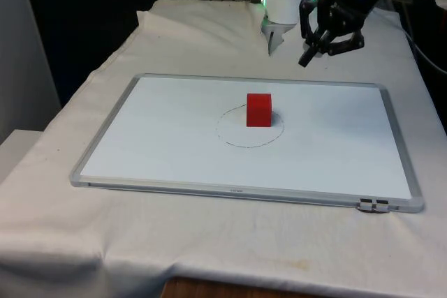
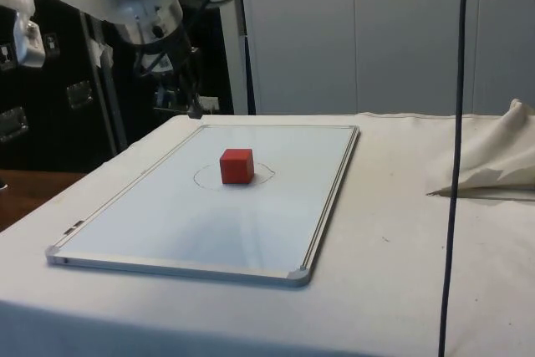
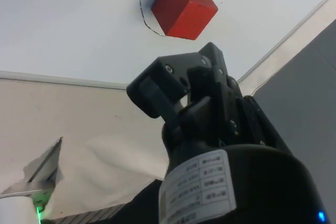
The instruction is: Push the cube into the marked area.
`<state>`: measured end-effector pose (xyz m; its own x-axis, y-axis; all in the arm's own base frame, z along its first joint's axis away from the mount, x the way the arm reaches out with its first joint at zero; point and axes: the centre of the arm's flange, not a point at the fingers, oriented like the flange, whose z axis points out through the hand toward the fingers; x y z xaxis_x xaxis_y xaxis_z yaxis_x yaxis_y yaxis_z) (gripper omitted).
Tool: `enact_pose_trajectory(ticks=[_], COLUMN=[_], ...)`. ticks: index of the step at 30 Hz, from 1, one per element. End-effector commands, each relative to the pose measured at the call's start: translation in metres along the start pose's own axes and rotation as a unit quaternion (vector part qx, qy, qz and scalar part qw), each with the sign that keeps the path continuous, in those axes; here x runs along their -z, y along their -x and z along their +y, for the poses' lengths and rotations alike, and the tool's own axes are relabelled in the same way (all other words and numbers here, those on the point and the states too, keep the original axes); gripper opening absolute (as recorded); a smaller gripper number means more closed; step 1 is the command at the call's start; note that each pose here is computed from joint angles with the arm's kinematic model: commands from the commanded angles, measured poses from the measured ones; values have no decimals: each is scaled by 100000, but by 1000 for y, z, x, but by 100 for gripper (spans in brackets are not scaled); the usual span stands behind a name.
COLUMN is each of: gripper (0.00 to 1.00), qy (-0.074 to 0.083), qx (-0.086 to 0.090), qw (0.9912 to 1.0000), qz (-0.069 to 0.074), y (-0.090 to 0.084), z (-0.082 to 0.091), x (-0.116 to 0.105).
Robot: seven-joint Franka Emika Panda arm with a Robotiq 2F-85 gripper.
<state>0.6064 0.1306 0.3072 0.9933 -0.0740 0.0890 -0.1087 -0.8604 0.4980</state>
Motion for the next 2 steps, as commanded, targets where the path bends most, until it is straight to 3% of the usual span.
enact_pose_trajectory(ticks=[1,2], gripper=[0,0], qy=[-360,16], qx=[98,23], qw=[99999,100000], qz=[62,-41], y=[0,0], z=[-1,0], x=[0,0])
